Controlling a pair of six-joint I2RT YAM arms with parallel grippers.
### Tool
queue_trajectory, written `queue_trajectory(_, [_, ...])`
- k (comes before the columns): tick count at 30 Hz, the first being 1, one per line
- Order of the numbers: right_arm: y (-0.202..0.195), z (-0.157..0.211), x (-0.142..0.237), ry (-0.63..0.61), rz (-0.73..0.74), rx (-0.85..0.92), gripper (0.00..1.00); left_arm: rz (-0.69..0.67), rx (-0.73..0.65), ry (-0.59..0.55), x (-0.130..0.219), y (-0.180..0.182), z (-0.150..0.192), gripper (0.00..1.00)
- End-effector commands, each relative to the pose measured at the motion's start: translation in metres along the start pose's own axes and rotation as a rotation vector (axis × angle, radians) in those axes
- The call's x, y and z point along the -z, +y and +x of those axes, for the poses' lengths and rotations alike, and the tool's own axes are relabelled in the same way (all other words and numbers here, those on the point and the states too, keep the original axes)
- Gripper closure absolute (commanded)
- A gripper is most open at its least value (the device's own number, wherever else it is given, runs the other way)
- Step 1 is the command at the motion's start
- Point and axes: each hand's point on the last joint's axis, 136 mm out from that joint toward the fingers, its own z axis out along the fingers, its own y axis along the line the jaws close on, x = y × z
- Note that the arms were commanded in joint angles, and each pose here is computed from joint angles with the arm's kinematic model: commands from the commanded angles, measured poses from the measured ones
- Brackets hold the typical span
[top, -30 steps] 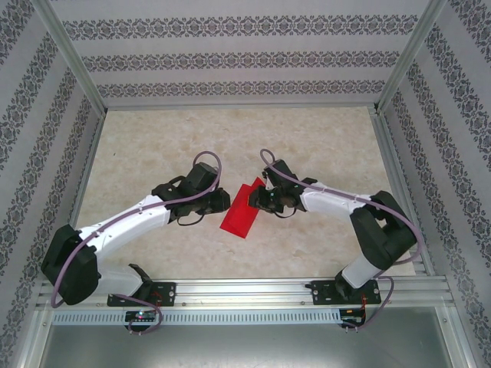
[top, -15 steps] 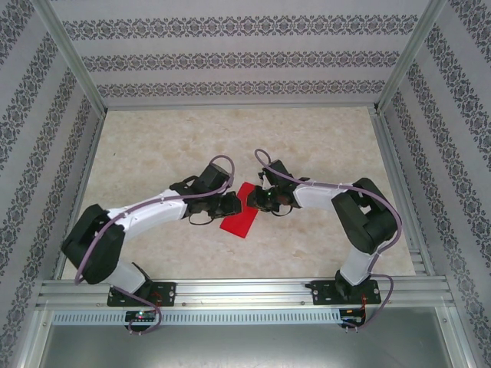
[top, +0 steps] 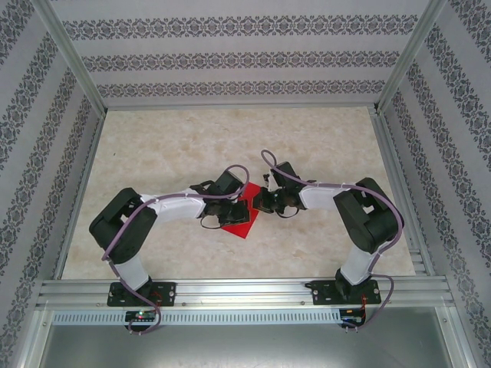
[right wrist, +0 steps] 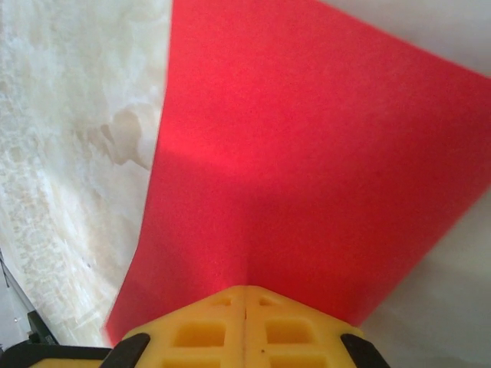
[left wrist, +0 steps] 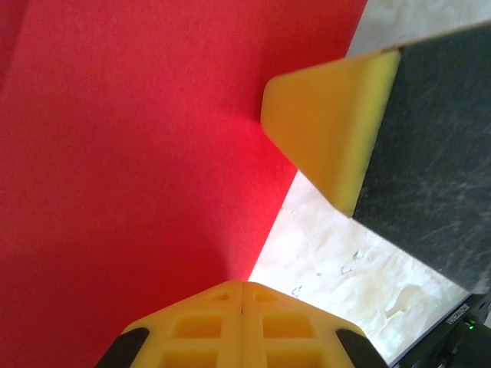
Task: Fold a paper plane with a square sheet of paper (pick it up from the middle)
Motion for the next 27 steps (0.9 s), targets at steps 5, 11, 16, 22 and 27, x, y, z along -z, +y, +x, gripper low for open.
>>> queue_trajectory(5, [0.010, -0.003, 0.002, -0.015, -0.068, 0.048, 0.96, 0.039, -0.013, -0.017, -0.006, -0.017, -0.007, 0.97])
queue_trajectory(11, [0.015, -0.004, -0.005, 0.001, -0.112, 0.047, 0.95, 0.055, -0.024, -0.023, -0.005, -0.023, -0.010, 0.97])
queue_trajectory(16, [0.015, -0.007, -0.010, 0.011, -0.118, 0.041, 0.95, 0.078, -0.023, -0.022, -0.006, -0.027, -0.010, 0.96])
queue_trajectory(22, [0.014, -0.004, -0.014, 0.028, -0.119, 0.035, 0.95, 0.077, -0.021, -0.016, -0.010, -0.026, -0.010, 0.96])
queue_trajectory(27, [0.012, -0.003, -0.017, 0.036, -0.119, 0.030, 0.95, 0.077, -0.017, -0.004, -0.015, -0.025, -0.010, 0.96])
